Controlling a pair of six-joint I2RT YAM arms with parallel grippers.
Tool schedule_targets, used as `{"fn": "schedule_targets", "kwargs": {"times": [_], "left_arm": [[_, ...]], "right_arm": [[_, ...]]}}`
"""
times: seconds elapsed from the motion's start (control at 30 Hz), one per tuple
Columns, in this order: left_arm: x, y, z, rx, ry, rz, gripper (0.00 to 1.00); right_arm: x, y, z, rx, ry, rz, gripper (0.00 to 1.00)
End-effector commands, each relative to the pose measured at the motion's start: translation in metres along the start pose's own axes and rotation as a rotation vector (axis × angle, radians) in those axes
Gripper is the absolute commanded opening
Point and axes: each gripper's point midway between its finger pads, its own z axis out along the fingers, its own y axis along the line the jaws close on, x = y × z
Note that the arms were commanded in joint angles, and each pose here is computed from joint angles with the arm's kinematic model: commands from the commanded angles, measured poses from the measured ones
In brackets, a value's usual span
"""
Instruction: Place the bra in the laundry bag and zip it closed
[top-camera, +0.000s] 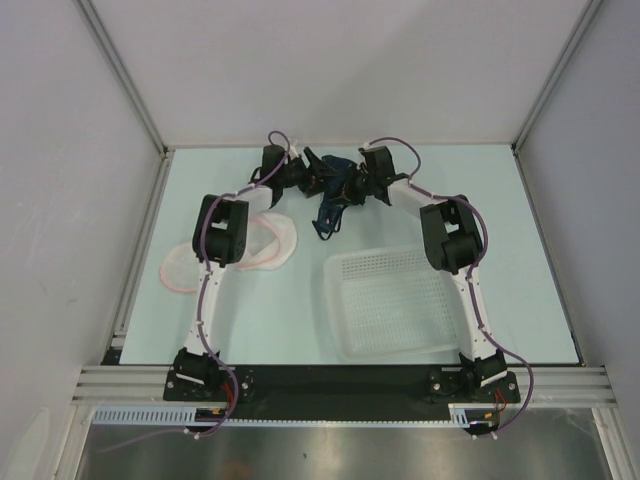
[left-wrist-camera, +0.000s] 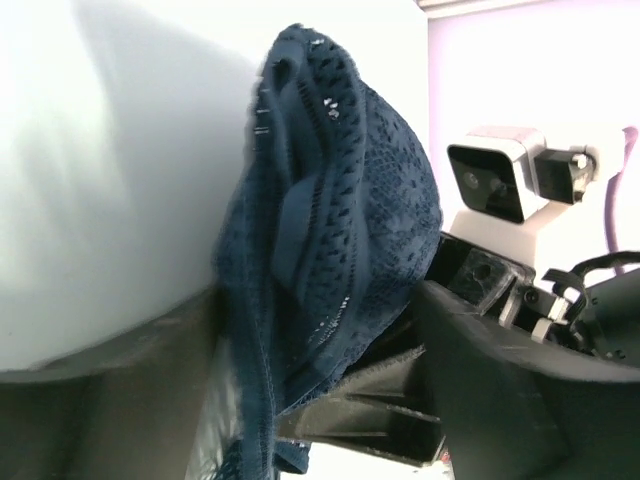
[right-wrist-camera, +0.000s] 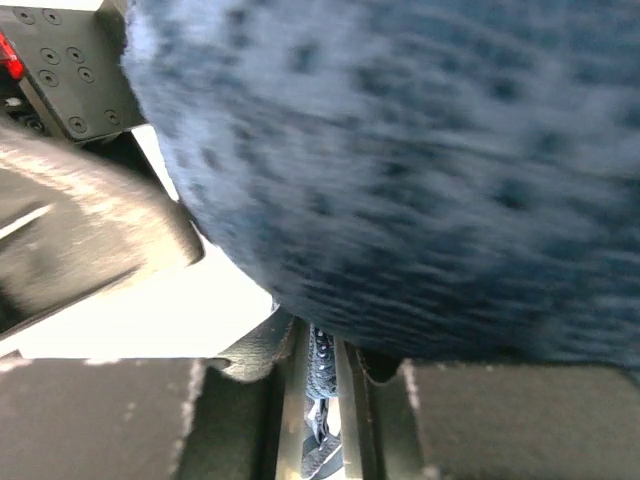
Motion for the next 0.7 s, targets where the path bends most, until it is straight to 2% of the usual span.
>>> {"fn": "schedule_targets", "kwargs": {"times": [0.0, 0.1, 0.13, 0.2, 0.27, 0.33, 0.5, 0.57, 0.67], "left_arm": [[-0.009, -0.016, 0.007, 0.048, -0.042, 0.007, 0.70], [-0.011, -0.019, 0.008, 0.066, -0.067, 0.001, 0.59], [-0.012, -0.017, 0.008, 0.065, -0.070, -0.002, 0.55], [-0.013, -0.019, 0.009, 0.068, -0.072, 0.001, 0.53], [-0.013, -0.017, 0.009, 0.070, -0.071, 0.001, 0.47], [-0.012, -0.014, 0.010, 0.067, -0.071, -0.004, 0.38], [-0.011, -0.011, 0.013, 0.072, -0.060, -0.001, 0.34], [-0.010, -0.009, 0.013, 0.072, -0.058, 0.000, 0.31], [-0.009, -0.008, 0.013, 0.061, -0.056, 0.002, 0.19]], "right_arm": [[-0.017, 0.026, -0.012, -0.052, -0.025, -0.064, 0.23], [-0.012, 0.025, -0.015, -0.028, -0.013, -0.087, 0.33], [-0.011, 0.027, -0.017, -0.026, -0.009, -0.095, 0.39], [-0.009, 0.026, -0.022, -0.003, 0.001, -0.105, 0.44], [-0.012, 0.032, -0.034, 0.012, -0.010, -0.135, 0.52], [-0.018, 0.038, -0.050, 0.034, -0.030, -0.164, 0.59], [-0.030, 0.034, -0.088, 0.084, -0.060, -0.191, 0.68], [-0.043, 0.033, -0.108, 0.089, -0.093, -0.197, 0.80], [-0.054, 0.019, -0.123, 0.108, -0.112, -0.193, 0.89]]}}
